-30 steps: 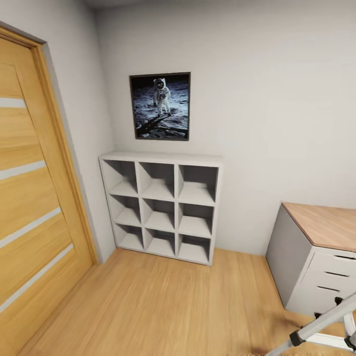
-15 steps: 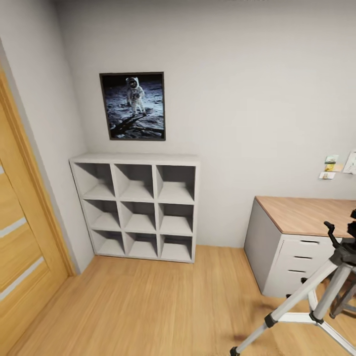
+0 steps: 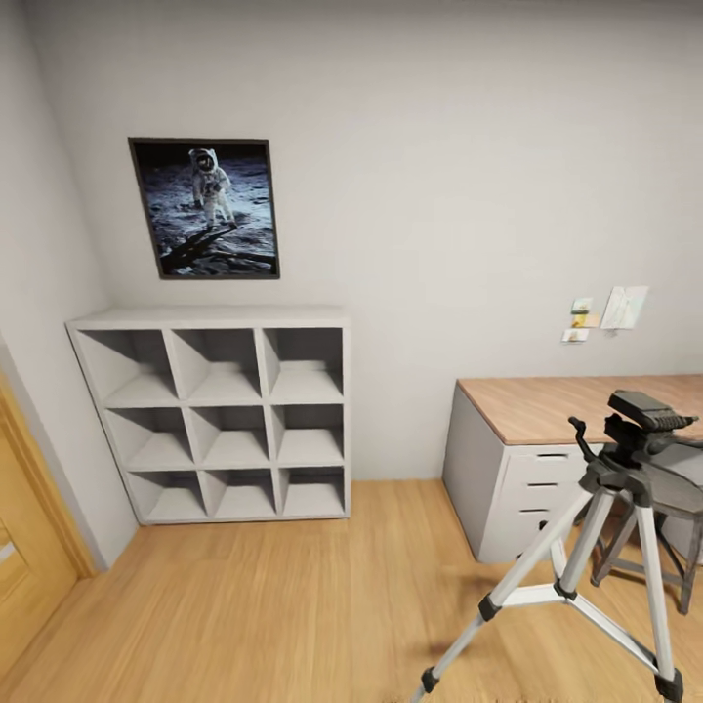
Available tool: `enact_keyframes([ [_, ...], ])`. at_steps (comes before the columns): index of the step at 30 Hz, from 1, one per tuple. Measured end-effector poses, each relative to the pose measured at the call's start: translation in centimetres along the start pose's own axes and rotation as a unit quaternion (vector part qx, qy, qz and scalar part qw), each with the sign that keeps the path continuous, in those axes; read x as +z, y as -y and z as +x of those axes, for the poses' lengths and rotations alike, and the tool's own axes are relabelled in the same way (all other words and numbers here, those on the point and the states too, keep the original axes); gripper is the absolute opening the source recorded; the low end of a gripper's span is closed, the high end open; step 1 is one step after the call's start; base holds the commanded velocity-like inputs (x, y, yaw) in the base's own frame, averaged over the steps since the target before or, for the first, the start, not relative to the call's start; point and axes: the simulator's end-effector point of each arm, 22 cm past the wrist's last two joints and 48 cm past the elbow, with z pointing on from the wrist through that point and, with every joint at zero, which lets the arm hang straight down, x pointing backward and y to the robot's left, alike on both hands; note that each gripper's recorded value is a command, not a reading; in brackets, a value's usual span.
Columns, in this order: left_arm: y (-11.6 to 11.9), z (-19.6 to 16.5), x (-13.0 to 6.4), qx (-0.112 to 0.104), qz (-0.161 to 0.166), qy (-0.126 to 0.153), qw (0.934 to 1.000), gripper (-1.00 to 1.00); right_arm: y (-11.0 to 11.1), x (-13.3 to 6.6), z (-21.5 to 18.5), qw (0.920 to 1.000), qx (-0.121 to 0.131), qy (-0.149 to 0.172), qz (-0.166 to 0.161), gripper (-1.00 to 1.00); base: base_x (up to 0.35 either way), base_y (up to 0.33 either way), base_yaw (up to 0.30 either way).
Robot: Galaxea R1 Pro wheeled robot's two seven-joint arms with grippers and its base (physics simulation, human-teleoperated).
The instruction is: Attach the digital camera to the camera tripod in the bedroom.
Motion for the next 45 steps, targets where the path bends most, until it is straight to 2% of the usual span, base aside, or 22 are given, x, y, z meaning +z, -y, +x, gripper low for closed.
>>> enact_keyframes([
  [45, 0.16, -0.02, 0.00, 0.000, 0.005, 0.000, 1.0000, -1.00, -0.01, 0.00, -0.01, 1.0000, 0.001, 0.000, 0.000, 1.00, 0.000, 0.000, -0.295],
])
